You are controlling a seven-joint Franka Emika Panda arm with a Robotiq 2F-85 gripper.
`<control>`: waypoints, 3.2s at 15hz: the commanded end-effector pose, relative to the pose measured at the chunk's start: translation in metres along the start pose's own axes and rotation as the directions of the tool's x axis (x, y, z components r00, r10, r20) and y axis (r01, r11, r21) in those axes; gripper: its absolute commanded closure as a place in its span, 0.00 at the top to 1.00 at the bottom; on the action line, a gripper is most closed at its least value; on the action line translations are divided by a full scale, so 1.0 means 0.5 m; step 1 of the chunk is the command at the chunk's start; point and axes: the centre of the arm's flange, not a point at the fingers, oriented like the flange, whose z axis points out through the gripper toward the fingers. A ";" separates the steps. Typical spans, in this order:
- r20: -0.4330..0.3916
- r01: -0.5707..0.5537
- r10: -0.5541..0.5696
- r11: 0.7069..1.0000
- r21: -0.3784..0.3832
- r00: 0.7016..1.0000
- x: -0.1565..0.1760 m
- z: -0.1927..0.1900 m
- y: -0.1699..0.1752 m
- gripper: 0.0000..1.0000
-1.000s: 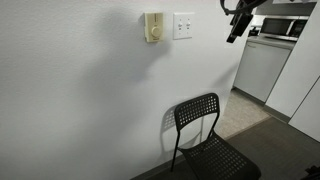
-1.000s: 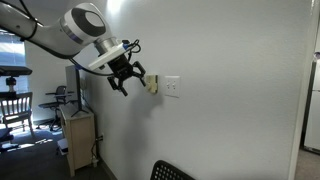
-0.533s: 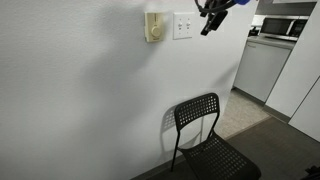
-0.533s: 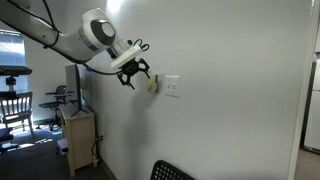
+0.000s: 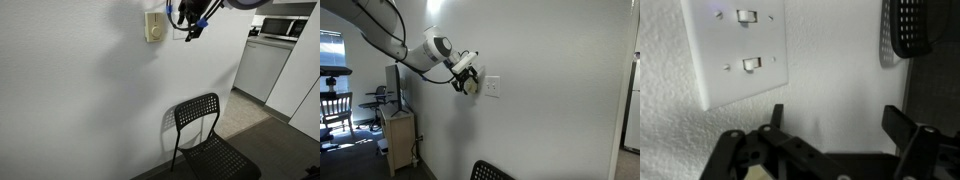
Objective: Flip the switch on the left
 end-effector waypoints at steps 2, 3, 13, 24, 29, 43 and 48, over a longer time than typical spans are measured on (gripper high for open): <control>0.028 0.031 -0.030 0.999 -0.013 0.999 -0.003 0.010 0.016 1.00; 0.031 0.036 -0.035 0.999 -0.015 0.999 -0.004 0.009 0.021 1.00; 0.016 -0.040 0.040 0.999 -0.026 0.999 -0.035 0.065 0.025 1.00; 0.040 -0.044 0.051 0.986 -0.161 0.998 -0.064 0.053 0.049 1.00; 0.055 -0.071 0.080 0.986 -0.148 0.995 -0.077 0.072 0.032 1.00; 0.027 -0.152 0.152 0.988 -0.026 0.988 -0.077 0.123 -0.006 1.00; 0.041 -0.188 0.187 0.982 0.005 0.981 -0.086 0.067 -0.027 1.00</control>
